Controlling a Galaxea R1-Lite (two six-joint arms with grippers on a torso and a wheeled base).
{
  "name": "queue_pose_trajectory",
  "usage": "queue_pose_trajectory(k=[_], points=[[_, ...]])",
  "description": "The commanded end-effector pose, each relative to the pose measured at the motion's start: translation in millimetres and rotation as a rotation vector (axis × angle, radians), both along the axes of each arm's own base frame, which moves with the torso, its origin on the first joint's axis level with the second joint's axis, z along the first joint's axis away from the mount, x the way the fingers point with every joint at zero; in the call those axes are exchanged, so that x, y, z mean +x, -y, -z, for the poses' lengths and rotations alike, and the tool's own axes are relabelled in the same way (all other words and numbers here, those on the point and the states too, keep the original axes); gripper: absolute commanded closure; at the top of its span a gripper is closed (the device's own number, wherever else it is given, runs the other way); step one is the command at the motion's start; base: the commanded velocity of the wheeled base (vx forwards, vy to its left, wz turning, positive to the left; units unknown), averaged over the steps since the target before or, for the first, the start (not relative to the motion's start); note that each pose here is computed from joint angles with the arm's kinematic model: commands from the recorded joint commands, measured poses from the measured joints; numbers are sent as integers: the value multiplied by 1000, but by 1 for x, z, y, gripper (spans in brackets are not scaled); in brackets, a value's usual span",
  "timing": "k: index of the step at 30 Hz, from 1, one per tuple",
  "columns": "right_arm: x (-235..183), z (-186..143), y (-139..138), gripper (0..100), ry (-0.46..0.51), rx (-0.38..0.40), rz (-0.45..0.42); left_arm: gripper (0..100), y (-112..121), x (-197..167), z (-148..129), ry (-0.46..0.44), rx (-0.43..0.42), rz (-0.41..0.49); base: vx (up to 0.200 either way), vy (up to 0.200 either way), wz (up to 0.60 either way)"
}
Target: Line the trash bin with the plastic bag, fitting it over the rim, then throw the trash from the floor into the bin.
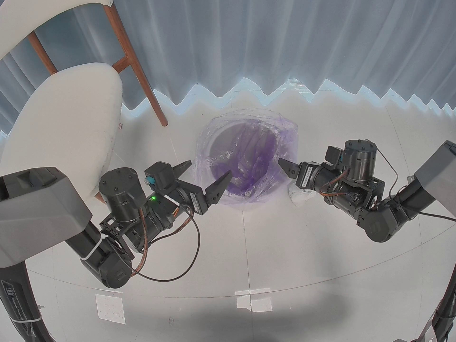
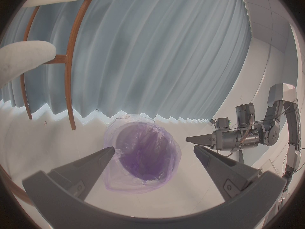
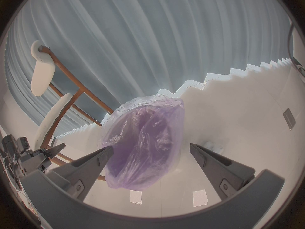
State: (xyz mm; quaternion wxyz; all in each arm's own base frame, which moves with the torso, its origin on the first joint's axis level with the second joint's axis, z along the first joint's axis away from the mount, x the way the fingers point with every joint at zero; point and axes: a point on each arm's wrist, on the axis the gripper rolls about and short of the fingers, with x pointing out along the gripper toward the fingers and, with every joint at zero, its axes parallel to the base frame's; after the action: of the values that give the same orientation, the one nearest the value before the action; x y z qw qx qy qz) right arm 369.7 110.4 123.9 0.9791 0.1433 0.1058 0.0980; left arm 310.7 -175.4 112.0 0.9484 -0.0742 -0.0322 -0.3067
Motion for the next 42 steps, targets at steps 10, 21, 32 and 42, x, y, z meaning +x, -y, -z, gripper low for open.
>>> queue_pose_trajectory(k=[10,21,32,42], points=[[23,2,-32,0,-28,-15,-46,0,-3,-5,-11,25,-12,1,0,0,0],[47,29,-43,0,-40,-42,-56,0,-1,-5,-8,19,-8,6,0,0,0],[69,33,-49,100,1,-49,-53,0,-1,-4,-6,13,-5,7,0,0,0],[69,26,-48,100,23,-42,-52,0,-1,-4,-6,15,-5,9,0,0,0]])
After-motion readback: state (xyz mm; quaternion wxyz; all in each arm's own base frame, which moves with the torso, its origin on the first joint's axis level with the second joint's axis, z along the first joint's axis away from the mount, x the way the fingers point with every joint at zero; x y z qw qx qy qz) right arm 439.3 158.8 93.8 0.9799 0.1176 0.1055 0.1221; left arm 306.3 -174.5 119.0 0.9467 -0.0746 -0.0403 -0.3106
